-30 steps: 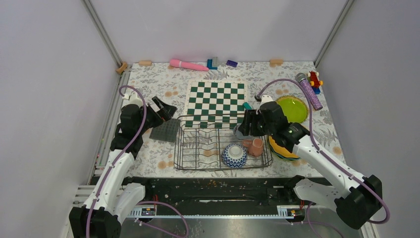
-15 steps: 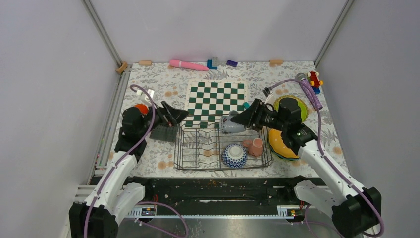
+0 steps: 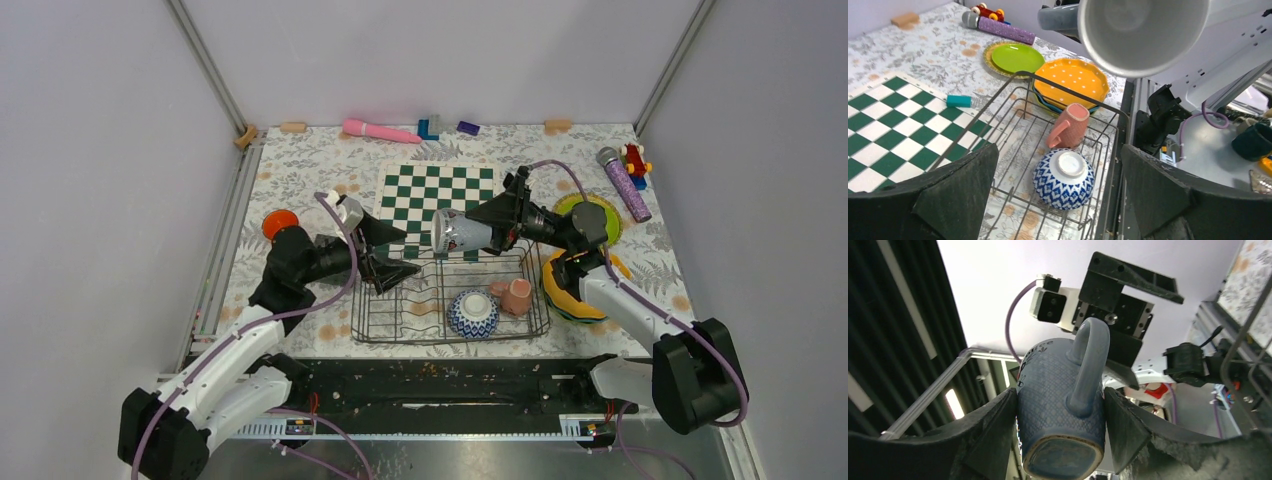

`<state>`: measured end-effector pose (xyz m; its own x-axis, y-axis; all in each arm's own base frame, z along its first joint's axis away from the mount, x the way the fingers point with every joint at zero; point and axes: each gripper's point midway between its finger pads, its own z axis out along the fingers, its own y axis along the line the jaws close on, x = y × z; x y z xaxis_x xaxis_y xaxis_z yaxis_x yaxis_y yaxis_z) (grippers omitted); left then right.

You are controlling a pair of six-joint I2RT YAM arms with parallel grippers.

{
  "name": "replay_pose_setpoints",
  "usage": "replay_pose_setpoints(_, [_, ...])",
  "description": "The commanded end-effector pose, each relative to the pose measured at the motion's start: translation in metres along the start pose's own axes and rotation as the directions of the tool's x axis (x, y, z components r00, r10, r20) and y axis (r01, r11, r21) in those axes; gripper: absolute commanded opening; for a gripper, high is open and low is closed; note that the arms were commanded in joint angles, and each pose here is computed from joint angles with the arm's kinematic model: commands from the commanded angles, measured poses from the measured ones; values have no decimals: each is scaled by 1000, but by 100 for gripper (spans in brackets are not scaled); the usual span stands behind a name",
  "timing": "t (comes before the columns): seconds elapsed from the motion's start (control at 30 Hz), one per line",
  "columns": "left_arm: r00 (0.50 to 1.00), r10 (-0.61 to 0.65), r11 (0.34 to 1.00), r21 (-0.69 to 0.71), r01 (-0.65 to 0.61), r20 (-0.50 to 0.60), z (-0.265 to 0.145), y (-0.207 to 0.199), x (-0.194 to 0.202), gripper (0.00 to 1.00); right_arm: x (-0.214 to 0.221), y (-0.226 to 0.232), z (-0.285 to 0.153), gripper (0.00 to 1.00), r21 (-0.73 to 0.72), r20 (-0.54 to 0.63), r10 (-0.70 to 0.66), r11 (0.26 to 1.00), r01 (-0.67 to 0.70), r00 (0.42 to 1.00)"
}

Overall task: Unload the mixed dishes from the dish rack
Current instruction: Pick up the cup from the dish rack.

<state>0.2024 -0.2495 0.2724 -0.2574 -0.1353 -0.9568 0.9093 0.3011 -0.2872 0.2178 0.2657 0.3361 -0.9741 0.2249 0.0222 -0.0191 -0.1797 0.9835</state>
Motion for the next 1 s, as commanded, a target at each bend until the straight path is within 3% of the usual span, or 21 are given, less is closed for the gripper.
replay_pose_setpoints(0.0, [978,192,981,8,-193,85,2,-3,-26,96,25,46,-9,0,-148,-98,-31,989,17,995])
replay_pose_setpoints(0.27, [951,294,945,122,-304,93,9,-17,-39,92,37,44,-13,0,-109,-135,-31,994,16,990])
replay_pose_setpoints(0.43, [964,204,939,245,-241,169,6,-53,-70,89,40,33,-14,0,-53,-144,-79,996,72,986])
replay_pose_setpoints(0.6, [976,76,959,253,-127,202,6,-60,-90,84,39,32,-13,0,-48,-143,-90,995,84,986])
replay_pose_setpoints(0.97, [981,93,943,302,-142,171,36,-62,-98,80,38,32,-12,0,-58,-155,-83,996,74,984])
